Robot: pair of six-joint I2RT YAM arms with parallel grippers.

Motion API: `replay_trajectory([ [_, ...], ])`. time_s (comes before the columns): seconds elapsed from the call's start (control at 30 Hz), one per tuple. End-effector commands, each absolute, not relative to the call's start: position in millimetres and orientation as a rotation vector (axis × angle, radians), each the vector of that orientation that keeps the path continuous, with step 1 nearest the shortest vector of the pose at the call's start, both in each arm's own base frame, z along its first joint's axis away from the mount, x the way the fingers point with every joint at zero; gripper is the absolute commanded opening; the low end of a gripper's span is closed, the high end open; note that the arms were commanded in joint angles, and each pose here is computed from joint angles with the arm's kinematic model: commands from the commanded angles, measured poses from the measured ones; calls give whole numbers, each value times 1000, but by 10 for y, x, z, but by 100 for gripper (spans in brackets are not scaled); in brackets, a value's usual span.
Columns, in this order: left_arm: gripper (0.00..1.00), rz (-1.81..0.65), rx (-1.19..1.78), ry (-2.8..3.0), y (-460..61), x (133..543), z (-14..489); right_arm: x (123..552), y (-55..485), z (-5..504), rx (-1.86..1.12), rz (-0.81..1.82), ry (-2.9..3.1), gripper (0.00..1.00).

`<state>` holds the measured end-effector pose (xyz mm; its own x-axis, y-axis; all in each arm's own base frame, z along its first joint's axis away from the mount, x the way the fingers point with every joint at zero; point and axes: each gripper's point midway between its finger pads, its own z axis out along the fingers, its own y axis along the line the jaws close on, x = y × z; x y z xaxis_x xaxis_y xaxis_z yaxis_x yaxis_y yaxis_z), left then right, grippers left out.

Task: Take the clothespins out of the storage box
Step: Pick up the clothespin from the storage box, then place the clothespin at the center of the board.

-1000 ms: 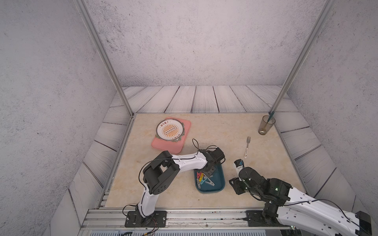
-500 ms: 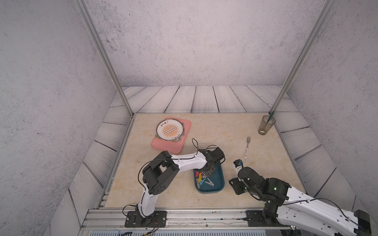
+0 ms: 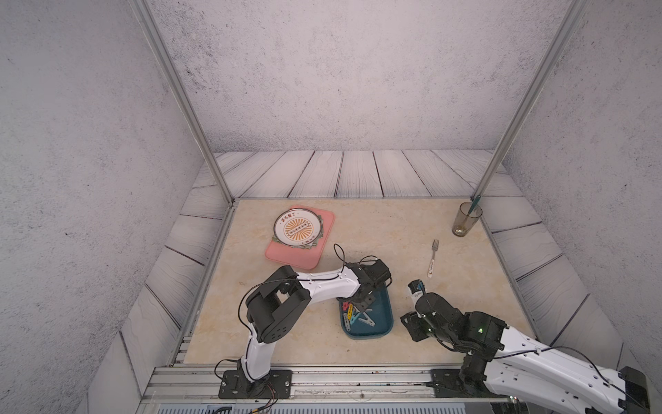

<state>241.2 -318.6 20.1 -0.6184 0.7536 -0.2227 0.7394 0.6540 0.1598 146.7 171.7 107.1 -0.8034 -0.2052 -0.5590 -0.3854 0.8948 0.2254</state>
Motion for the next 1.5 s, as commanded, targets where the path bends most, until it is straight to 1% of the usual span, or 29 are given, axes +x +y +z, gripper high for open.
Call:
replay_trajectory([
  [0.0,44,109,1230,2650,-3097,2350,40,1480,1698,1128,-422,440,2499,35],
  [0.07,41,104,1235,2659,-3095,2336,17,1480,1690,1125,-419,439,2499,35],
  [0.23,28,86,1238,2641,-3145,2360,80,1480,1687,1128,-417,439,2497,35],
  [0.4,21,45,1226,2570,-3237,2466,357,1477,1688,1126,-415,444,2496,35],
  [0.63,20,-138,1197,2431,-3387,2560,1021,1481,1706,1124,-418,451,2494,35],
  [0.77,20,-287,1175,2447,-3322,2576,1218,1495,1730,1128,-423,450,2494,35],
  [0.83,20,-361,1133,2476,-3194,2647,1261,1496,1751,1134,-433,453,2496,35],
  [1.03,20,-453,1078,2532,-2667,2708,1266,1516,1808,1131,-456,453,2497,35],
  [1.2,21,-432,1072,2573,-2264,2648,1146,1548,1897,1134,-487,455,2501,35],
  [1.27,21,-424,1080,2590,-2143,2598,1060,1564,1936,1135,-505,447,2508,35],
  [1.47,23,-302,1108,2649,-1884,2476,644,1640,2170,1218,-559,464,2523,35],
])
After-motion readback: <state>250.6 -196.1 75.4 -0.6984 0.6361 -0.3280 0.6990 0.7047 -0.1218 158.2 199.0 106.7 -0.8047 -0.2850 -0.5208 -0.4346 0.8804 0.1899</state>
